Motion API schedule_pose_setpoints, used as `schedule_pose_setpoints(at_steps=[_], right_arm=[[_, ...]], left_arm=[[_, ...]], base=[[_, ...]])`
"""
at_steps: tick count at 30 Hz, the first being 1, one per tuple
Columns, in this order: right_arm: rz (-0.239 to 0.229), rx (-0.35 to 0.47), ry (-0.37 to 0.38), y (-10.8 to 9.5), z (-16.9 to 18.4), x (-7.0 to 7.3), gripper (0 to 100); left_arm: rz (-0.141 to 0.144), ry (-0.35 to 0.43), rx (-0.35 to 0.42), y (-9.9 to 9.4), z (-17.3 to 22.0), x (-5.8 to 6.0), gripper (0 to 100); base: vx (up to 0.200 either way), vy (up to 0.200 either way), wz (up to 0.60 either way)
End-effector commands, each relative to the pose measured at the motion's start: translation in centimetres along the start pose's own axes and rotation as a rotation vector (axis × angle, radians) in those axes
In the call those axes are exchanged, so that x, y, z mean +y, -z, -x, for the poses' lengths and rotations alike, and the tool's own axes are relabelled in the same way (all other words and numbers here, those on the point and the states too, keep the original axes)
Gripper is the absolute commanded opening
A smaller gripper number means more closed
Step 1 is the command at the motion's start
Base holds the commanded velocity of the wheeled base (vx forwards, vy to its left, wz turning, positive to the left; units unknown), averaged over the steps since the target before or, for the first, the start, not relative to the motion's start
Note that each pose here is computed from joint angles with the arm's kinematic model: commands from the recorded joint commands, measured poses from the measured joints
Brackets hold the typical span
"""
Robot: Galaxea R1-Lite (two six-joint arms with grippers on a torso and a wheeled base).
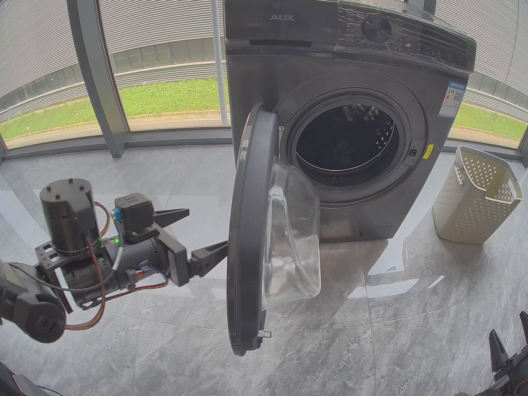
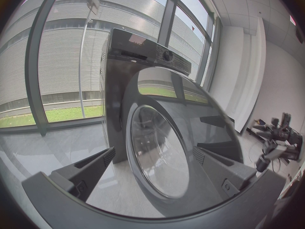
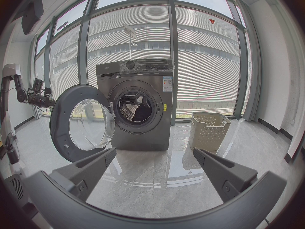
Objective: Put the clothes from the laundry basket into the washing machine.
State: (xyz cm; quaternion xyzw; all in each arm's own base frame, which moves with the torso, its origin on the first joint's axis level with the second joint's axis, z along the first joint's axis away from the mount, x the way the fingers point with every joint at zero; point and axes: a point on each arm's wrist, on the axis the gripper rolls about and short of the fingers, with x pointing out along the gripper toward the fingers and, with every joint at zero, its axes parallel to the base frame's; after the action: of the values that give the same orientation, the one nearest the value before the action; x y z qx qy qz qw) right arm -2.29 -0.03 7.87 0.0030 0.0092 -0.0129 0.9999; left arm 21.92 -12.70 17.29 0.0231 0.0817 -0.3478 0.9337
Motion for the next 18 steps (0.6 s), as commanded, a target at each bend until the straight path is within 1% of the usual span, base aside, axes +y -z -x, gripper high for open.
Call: schedule_pose_setpoints(at_steps=[1, 2, 3, 4, 6, 7, 8, 11, 12, 13, 18], right_arm=[[0.000, -0.005, 0.000, 0.3, 0.0, 0.0, 100], [0.000, -0.006, 0.000, 0.3, 0.0, 0.0, 100], [0.000, -0.006, 0.000, 0.3, 0.0, 0.0, 100], [0.000, -0.005, 0.000, 0.3, 0.0, 0.0, 100], [0.000, -0.005, 0.000, 0.3, 0.0, 0.0, 100], [0.000, -0.005, 0.000, 0.3, 0.0, 0.0, 100], [0.000, -0.006, 0.000, 0.3, 0.0, 0.0, 100], [0.000, -0.005, 0.002, 0.3, 0.0, 0.0, 100], [0.000, -0.005, 0.000, 0.3, 0.0, 0.0, 100], [0.000, -0.006, 0.000, 0.3, 0.0, 0.0, 100], [0.000, -0.005, 0.002, 0.3, 0.0, 0.0, 100]], left_arm=[[0.037, -0.020, -0.001, 1.0, -4.5, -0.8, 100], [0.056, -0.025, -0.012, 0.8, -5.0, -1.1, 100], [0.056, -0.025, -0.012, 0.8, -5.0, -1.1, 100], [0.079, -0.024, -0.026, 0.5, -5.8, -1.3, 100], [0.102, -0.029, -0.047, 0.0, -6.8, -1.5, 100], [0.108, -0.035, -0.057, -0.3, -7.2, -1.6, 100], [0.109, -0.035, -0.060, -0.3, -7.2, -1.6, 100], [0.127, -0.029, -0.064, -0.4, -8.4, -2.5, 100], [0.128, -0.025, -0.064, -0.4, -8.6, -2.6, 100], [0.129, -0.011, -0.060, -0.2, -9.3, -3.1, 100], [0.124, -0.015, -0.080, -0.3, -11.4, -3.4, 100]], base=[[0.000, 0.000, 0.00], [0.000, 0.000, 0.00], [0.000, 0.000, 0.00], [0.000, 0.000, 0.00], [0.000, 0.000, 0.00], [0.000, 0.000, 0.00], [0.000, 0.000, 0.00], [0.000, 0.000, 0.00], [0.000, 0.000, 0.00], [0.000, 0.000, 0.00], [0.000, 0.000, 0.00]])
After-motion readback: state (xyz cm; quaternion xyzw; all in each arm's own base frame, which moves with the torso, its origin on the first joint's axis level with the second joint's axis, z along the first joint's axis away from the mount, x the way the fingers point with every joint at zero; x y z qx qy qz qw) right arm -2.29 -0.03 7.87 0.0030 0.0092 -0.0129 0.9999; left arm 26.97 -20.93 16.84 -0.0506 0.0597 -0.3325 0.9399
